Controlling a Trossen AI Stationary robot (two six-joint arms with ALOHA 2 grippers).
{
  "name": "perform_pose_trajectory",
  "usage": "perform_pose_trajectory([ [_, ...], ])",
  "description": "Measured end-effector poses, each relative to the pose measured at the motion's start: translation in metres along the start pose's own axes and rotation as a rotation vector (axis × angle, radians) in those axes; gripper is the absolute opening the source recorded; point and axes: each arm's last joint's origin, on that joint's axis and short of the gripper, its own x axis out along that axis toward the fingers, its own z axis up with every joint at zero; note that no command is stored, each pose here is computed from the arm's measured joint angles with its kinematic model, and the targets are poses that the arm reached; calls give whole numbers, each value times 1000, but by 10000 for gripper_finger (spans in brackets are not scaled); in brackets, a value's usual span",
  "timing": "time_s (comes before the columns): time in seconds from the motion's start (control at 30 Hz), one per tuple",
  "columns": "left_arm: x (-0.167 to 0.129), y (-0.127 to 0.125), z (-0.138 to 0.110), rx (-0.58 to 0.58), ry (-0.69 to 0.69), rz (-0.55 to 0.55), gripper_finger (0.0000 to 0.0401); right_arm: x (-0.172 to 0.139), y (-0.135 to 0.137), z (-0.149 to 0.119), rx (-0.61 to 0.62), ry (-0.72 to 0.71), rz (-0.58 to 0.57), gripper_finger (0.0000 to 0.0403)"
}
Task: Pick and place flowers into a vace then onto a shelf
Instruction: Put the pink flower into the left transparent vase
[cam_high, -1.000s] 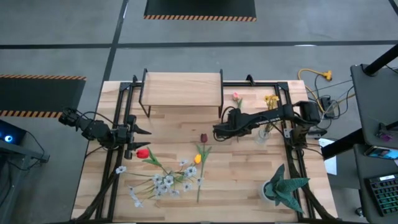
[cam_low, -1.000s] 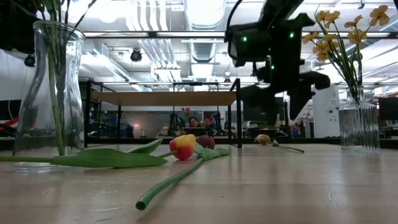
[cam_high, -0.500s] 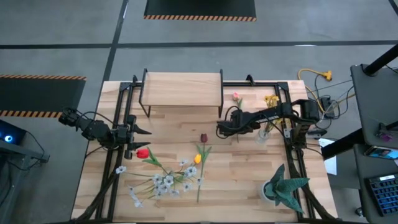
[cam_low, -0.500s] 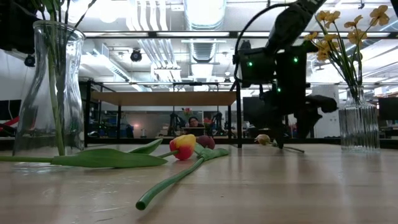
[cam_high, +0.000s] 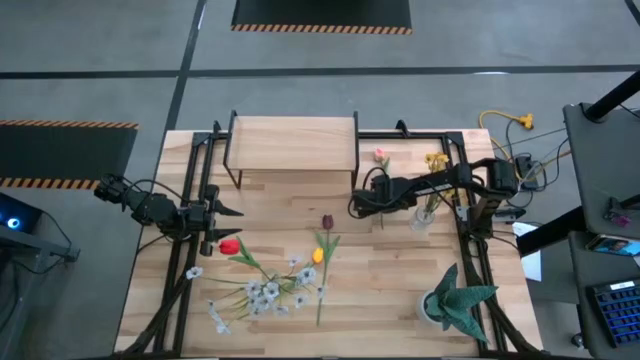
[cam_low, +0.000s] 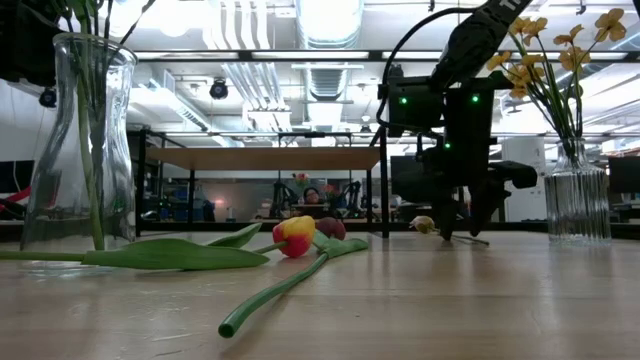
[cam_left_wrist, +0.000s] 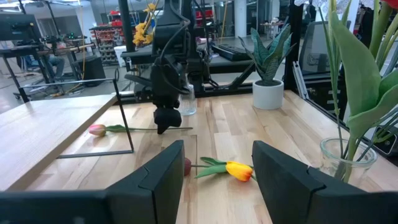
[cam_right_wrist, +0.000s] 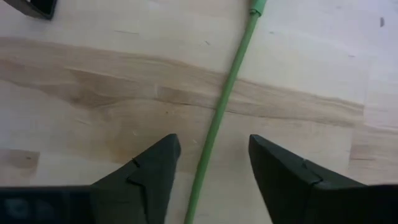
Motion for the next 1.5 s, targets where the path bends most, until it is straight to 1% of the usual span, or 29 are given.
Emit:
perform_pose_trajectory([
  [0.1, 0, 0, 0, 0, 0, 0, 173, 0, 1, 0, 1, 30, 13, 162],
  [0.37, 0, 0, 0, 1, 2, 0, 173, -2, 4, 0, -47, 81, 45, 49],
  [0.47, 0, 0, 0, 1, 3, 0, 173, -3, 5, 0, -66, 89, 47, 17],
  [0.63, 0, 0, 0, 2, 3, 0, 173, -8, 8, 2, -73, 112, 52, 10],
  [0.73, 0, 0, 0, 1, 3, 0, 173, -17, 11, 1, -101, 167, 35, 9],
  [0.83, 0, 0, 0, 1, 3, 0, 173, -32, 18, -1, -131, 207, 37, 9],
  [1.0, 0, 0, 0, 1, 3, 0, 173, -62, 27, -2, -166, 187, 26, 9],
  [1.3, 0, 0, -1, 1, 3, 0, 173, -114, 31, -23, -219, 255, -19, 9],
  [1.5, 0, 0, -1, 1, 3, 0, 173, -136, 37, -40, -278, 272, 42, 9],
])
